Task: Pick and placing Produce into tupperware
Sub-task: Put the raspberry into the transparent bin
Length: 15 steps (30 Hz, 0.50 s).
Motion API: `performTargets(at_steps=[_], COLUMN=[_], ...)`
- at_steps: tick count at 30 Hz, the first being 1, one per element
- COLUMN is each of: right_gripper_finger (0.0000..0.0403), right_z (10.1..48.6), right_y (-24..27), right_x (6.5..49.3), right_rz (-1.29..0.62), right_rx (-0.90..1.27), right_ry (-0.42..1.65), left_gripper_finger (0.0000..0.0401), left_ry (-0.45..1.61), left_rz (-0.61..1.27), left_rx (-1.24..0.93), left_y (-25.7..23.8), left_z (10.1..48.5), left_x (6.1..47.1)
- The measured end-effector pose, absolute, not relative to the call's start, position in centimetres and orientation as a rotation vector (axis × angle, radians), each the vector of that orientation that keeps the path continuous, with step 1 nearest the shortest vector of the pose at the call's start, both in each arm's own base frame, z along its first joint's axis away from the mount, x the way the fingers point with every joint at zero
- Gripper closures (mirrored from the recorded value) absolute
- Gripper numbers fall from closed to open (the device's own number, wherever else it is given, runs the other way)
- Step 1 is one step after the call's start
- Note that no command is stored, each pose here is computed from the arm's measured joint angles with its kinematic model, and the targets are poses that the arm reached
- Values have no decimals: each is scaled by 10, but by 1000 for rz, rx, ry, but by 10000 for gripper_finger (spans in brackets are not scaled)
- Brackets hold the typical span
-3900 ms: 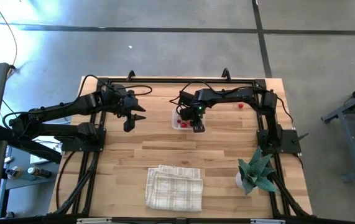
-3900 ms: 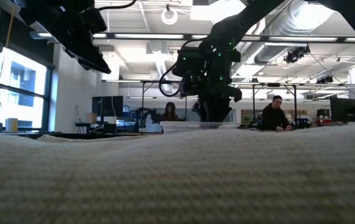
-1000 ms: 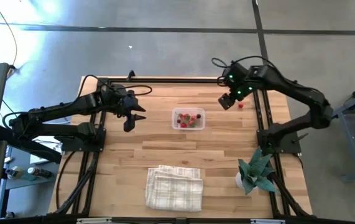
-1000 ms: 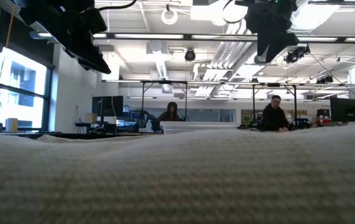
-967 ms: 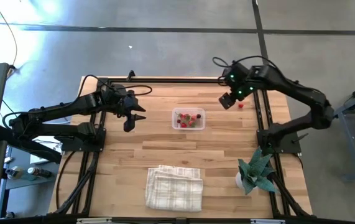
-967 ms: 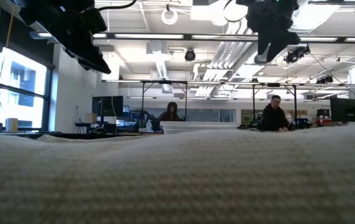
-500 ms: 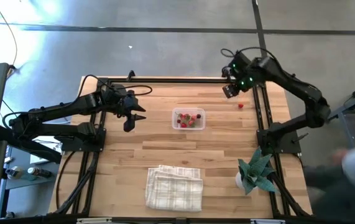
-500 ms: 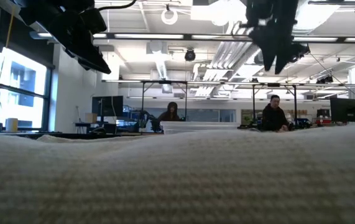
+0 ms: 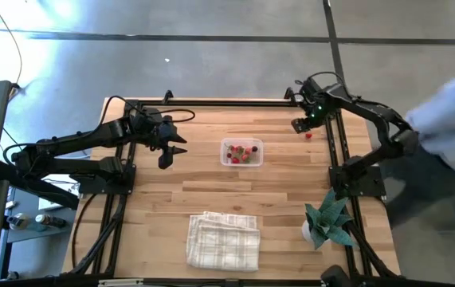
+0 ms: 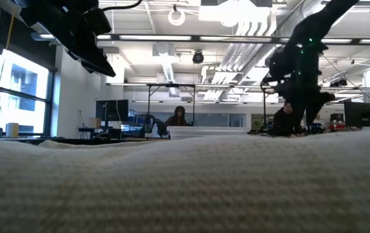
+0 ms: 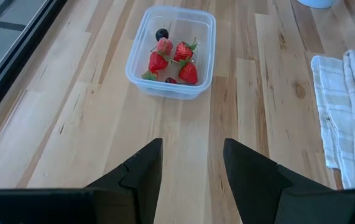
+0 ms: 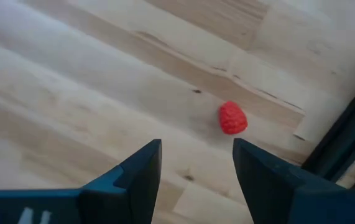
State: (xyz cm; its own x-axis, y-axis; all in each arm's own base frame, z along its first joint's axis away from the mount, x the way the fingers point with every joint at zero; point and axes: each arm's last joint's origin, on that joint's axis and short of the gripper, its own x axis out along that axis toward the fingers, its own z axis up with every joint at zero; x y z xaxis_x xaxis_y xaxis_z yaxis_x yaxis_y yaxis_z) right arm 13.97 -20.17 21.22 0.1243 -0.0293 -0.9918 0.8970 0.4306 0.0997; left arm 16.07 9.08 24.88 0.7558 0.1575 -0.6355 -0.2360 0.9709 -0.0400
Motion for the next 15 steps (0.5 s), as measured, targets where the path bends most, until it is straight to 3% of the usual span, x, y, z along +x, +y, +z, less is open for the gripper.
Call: performTargets(at_steps=[8, 15], right_gripper_finger=[215, 215], right_z=[182, 181], right_y=[-203, -204], right_x=[119, 121], right_rz=[-894, -941], right_rx=[914, 907], right_ry=[1253, 1221], left_gripper_finger=[242, 242], left_ry=[681, 681], left_rz=[216, 216], left_rx=[-121, -121], left_y=[91, 91], left_z=[249, 249], left_x=[161, 161])
